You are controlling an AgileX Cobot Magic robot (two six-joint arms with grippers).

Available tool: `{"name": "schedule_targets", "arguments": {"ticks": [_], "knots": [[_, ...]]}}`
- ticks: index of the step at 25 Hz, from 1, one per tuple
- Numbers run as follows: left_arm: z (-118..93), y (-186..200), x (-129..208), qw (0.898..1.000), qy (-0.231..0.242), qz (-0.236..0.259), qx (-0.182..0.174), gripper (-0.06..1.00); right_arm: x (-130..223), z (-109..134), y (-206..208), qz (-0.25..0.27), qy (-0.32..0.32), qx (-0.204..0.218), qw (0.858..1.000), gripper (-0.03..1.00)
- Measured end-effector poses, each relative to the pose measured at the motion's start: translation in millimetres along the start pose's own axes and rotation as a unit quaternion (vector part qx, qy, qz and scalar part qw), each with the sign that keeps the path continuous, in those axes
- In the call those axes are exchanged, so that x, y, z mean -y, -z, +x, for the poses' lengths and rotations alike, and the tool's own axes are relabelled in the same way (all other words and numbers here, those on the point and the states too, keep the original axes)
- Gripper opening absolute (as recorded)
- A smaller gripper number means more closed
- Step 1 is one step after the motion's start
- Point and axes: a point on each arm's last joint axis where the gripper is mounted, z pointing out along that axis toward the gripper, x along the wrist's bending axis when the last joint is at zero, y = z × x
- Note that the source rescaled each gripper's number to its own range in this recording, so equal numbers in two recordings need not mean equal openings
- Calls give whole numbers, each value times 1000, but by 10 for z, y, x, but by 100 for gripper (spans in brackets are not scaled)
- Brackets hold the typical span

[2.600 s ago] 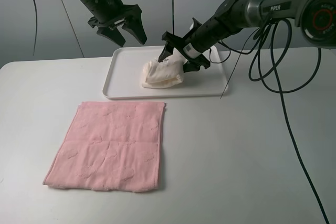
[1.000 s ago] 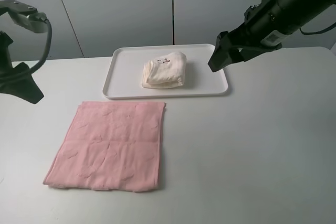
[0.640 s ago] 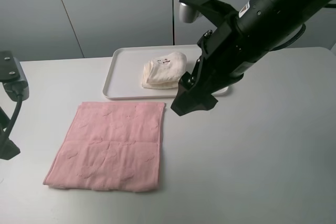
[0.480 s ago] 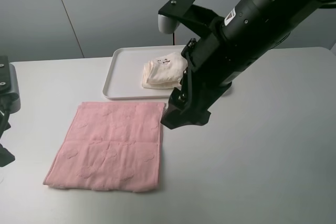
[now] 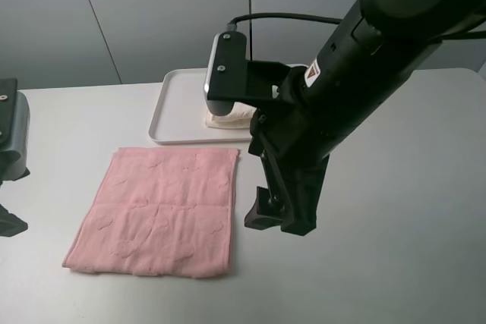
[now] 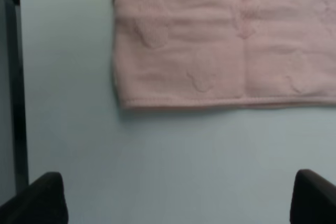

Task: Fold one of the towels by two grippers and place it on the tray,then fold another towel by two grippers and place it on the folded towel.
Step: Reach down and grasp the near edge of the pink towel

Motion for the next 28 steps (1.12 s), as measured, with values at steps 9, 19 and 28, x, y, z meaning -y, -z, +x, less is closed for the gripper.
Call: {"name": "schedule_targets", "arguments": {"ticks": [9, 19, 28], "knots": [[6, -350, 111, 998, -43, 49, 8, 92, 36, -56, -612, 60, -8, -29, 998, 92], [-94, -694, 196, 994, -95, 48, 29, 92, -154, 268, -912, 65, 74, -28, 995, 92], [-119, -938, 82, 989, -136, 44, 31, 92, -273, 195, -969, 64, 57, -19, 996, 92]]}}
